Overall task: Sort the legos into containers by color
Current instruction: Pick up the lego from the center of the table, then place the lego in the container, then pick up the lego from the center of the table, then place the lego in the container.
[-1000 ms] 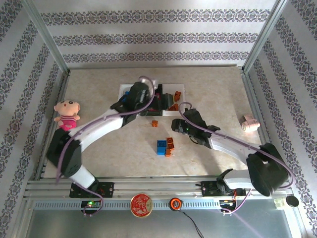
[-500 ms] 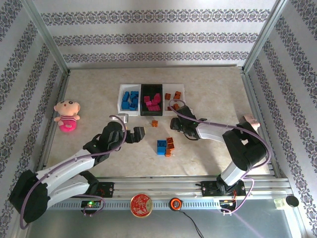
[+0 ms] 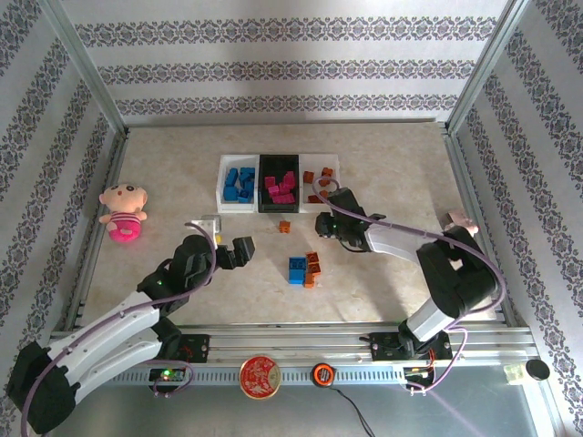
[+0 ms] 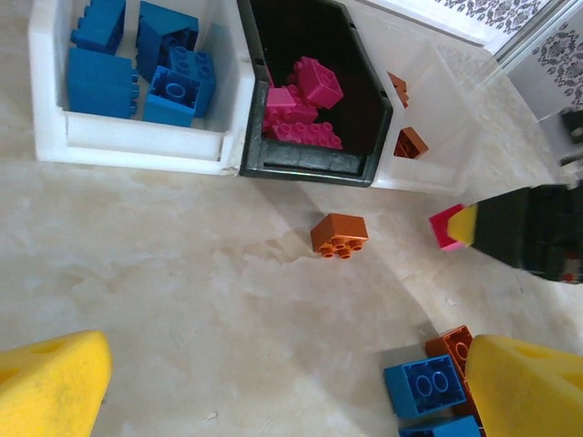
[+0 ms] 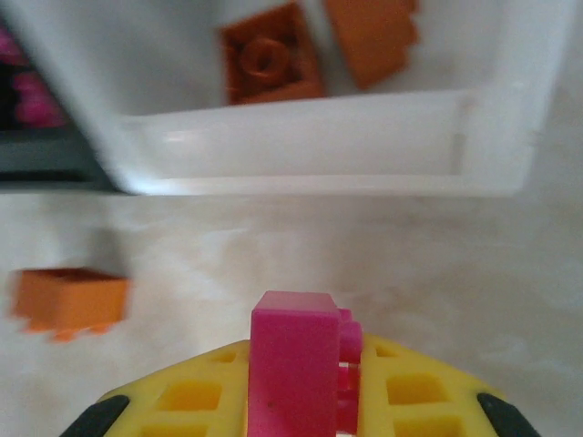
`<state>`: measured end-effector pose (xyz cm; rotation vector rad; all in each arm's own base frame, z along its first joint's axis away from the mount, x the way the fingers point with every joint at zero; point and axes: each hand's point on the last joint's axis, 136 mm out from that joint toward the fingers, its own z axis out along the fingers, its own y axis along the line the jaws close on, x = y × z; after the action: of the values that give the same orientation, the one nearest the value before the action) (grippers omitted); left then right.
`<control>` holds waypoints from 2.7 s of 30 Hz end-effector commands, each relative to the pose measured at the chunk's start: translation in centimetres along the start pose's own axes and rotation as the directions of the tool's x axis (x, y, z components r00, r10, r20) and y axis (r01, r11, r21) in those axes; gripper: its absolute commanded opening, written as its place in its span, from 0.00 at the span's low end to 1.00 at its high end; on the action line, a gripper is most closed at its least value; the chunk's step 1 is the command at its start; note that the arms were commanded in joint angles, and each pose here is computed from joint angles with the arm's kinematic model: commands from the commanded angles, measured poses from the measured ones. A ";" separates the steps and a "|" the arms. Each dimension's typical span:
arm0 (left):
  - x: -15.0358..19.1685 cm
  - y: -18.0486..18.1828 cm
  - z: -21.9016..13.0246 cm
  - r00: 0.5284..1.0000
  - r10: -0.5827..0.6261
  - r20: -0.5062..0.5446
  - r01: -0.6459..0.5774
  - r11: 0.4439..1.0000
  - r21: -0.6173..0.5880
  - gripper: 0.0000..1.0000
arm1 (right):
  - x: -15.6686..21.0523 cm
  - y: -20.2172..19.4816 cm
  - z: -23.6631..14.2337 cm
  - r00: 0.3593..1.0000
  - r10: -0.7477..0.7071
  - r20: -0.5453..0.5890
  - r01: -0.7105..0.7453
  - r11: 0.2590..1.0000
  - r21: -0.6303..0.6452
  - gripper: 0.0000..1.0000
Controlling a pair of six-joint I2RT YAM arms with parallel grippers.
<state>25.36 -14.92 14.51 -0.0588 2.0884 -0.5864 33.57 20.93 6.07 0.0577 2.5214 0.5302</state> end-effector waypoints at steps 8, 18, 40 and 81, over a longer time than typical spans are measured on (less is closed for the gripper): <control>1.5 1.5 -0.5 0.999 0.015 -0.028 -0.016 0.999 -0.035 1.00 | -6.8 11.6 -1.1 0.983 -0.154 0.097 0.171 0.963 -0.209 0.18; 1.4 1.1 -1.1 0.999 0.014 -0.044 -0.015 1.000 -0.019 1.00 | -12.3 13.1 5.3 0.989 -0.082 0.121 0.101 0.981 -0.164 0.23; 3.8 -4.9 4.9 0.949 0.145 -0.281 -0.117 0.986 0.117 0.92 | -5.7 8.2 -6.6 0.975 -0.104 0.195 0.134 0.979 -0.150 0.64; -0.6 -13.7 16.7 0.945 0.240 -0.222 -0.221 0.969 0.109 0.32 | 0.0 -2.2 -12.3 0.952 0.082 0.295 -0.049 0.992 -0.116 0.66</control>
<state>35.99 -31.01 9.93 0.3052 2.2859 -0.4586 27.36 15.41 15.28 0.1210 2.2009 0.6556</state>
